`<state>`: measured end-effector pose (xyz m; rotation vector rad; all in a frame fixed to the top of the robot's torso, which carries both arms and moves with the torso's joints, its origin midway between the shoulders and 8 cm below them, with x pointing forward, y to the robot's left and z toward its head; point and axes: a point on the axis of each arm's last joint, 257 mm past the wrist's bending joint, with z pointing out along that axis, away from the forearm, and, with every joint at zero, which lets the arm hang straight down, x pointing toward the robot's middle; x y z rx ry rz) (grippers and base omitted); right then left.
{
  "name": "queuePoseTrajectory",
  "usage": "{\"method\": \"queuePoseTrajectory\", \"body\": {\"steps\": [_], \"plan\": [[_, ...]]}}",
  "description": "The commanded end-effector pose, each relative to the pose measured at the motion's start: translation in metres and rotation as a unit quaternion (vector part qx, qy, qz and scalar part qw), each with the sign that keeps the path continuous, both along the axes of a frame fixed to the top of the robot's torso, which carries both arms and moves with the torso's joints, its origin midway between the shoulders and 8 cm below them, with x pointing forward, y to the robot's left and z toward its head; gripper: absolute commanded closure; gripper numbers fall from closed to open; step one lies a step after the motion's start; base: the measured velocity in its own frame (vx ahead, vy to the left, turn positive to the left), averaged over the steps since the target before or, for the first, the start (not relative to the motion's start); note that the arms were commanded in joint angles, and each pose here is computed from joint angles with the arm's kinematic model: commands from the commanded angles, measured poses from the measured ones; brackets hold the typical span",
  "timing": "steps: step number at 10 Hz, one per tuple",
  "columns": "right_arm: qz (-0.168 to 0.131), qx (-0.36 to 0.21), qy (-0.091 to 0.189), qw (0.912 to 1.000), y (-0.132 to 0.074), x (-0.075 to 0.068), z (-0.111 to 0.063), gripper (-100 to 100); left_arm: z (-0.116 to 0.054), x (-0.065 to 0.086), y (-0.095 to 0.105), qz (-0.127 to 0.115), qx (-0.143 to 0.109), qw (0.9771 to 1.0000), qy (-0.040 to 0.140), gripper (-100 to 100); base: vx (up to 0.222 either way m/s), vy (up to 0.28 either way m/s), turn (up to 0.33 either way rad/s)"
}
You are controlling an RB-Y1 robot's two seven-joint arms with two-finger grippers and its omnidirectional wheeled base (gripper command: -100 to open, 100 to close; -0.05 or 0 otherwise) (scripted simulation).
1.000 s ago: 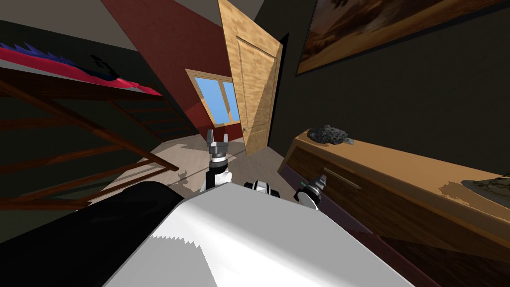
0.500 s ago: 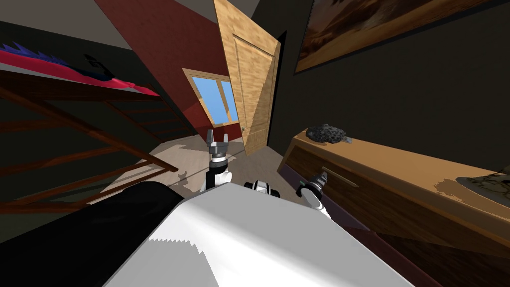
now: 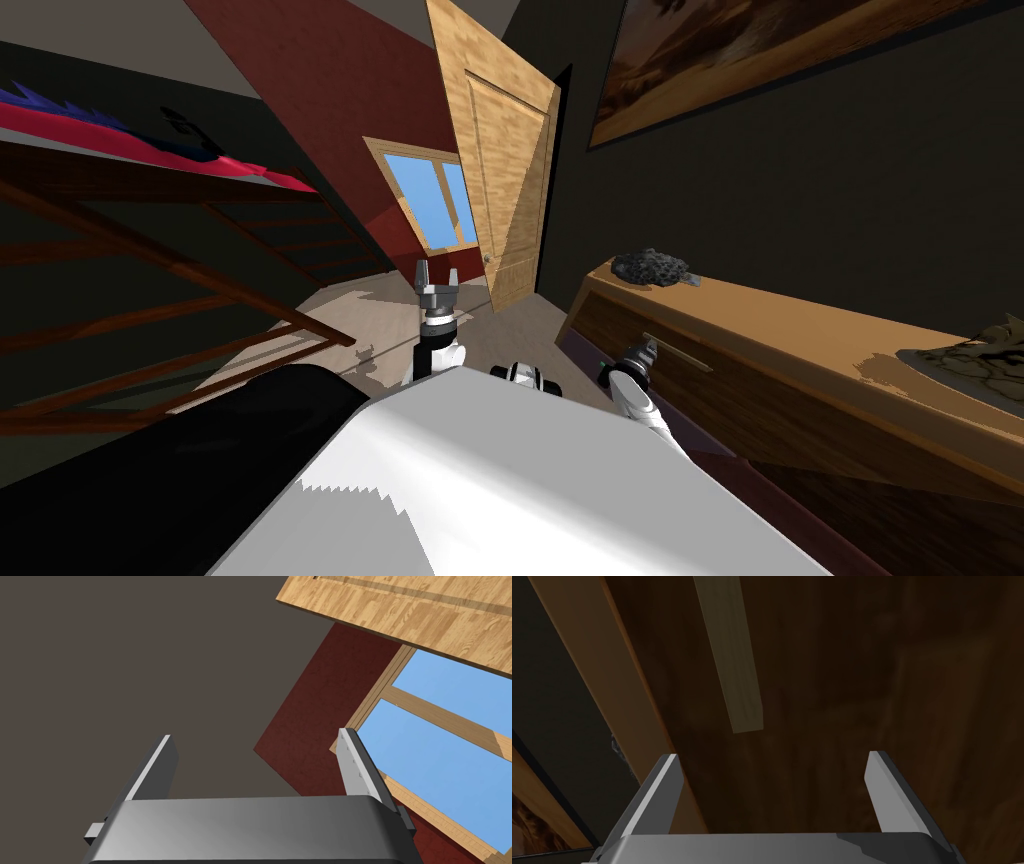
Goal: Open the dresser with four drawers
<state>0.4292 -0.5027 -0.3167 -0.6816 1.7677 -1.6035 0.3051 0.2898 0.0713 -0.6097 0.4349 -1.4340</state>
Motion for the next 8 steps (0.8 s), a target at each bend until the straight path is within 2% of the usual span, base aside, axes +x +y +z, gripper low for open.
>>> {"method": "queuePoseTrajectory", "body": {"steps": [1, 6, 8], "plan": [[0.008, 0.015, -0.001, 0.9999, -0.004, 0.013, 0.006, -100, 0.0, 0.0, 0.0, 0.0, 0.0, 1.0, 0.0, 0, -0.007, -0.011, -0.021], [0.028, 0.047, -0.009, 0.9985, -0.01, 0.043, 0.021, -100, 0.0, 0.0, 0.0, 0.0, 0.0, 1.0, 0.0, 0, -0.008, -0.013, -0.022], [0.028, 0.048, -0.01, 0.9984, -0.011, 0.043, 0.021, -100, 0.0, 0.0, 0.0, 0.0, 0.0, 1.0, 0.0, 0, -0.003, -0.004, -0.005]]}}
